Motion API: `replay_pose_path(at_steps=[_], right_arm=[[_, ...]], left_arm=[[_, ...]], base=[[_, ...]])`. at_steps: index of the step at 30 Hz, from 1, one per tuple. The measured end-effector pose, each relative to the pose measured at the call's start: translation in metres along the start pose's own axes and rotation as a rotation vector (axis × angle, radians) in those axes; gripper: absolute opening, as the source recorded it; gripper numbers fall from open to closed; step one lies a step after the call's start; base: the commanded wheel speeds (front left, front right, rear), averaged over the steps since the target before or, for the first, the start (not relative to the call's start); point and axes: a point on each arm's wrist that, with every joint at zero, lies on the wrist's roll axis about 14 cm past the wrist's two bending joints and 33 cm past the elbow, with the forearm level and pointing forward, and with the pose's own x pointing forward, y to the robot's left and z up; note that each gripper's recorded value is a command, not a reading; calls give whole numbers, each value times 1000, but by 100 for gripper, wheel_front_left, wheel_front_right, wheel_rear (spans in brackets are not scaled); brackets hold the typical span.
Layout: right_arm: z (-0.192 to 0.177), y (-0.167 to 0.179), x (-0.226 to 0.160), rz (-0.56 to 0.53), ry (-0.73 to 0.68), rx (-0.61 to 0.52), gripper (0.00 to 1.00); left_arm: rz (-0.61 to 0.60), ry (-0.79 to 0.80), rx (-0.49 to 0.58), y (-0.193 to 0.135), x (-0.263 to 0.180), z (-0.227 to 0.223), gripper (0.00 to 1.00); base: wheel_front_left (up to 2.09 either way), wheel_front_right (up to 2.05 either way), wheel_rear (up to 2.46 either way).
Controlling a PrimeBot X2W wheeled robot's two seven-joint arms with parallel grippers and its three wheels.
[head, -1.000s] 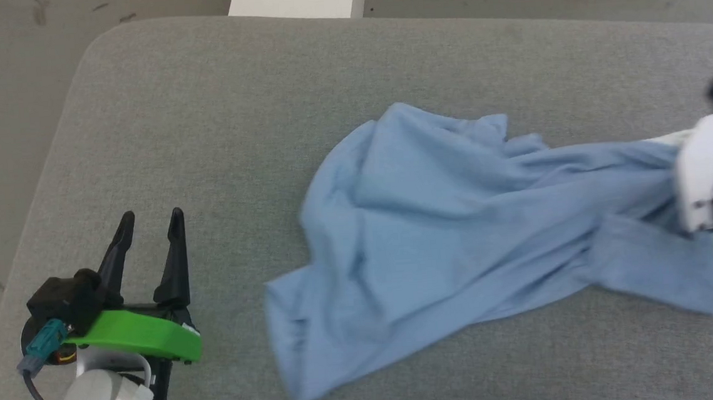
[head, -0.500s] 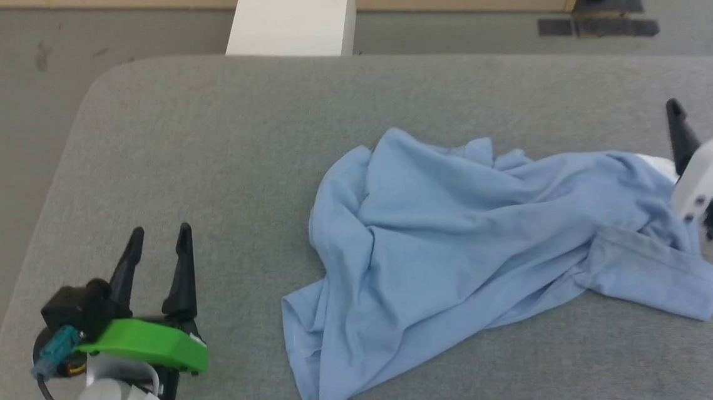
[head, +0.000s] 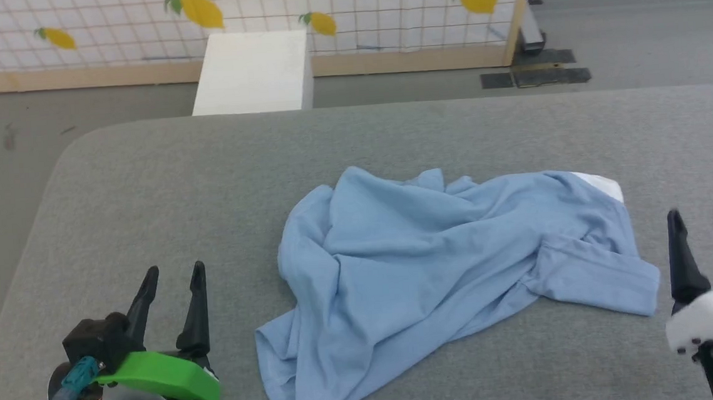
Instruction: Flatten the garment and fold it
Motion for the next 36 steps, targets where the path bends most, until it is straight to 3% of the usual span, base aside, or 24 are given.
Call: replay_pose_path(at_steps=[8, 15, 21, 23, 29, 36], right_arm=[[-8, -12, -12, -30, 6, 41, 100], [-8, -4, 3, -12, 1, 39, 100], [-17, -4, 15, -15, 15, 49, 100], [-30, -8, 17, -31, 39, 56, 100], [-54, -25, 14, -87, 76, 72, 100], [-79, -46, 6, -157, 130, 67, 100]], left_arm=[[-60, 33, -15, -22, 17, -5, 100], [-220, 101, 34, -63, 90, 10, 100], [-333, 355, 131, -97, 148, -9, 100], [-370, 529, 194, -110, 163, -35, 100], [-444, 828, 262, -127, 167, -94, 100], [-456, 1085, 402, -105, 157, -159, 100]], base=[[0, 0, 0], [0, 0, 0], [0, 0, 0], [0, 0, 0], [0, 0, 0], [0, 0, 0]])
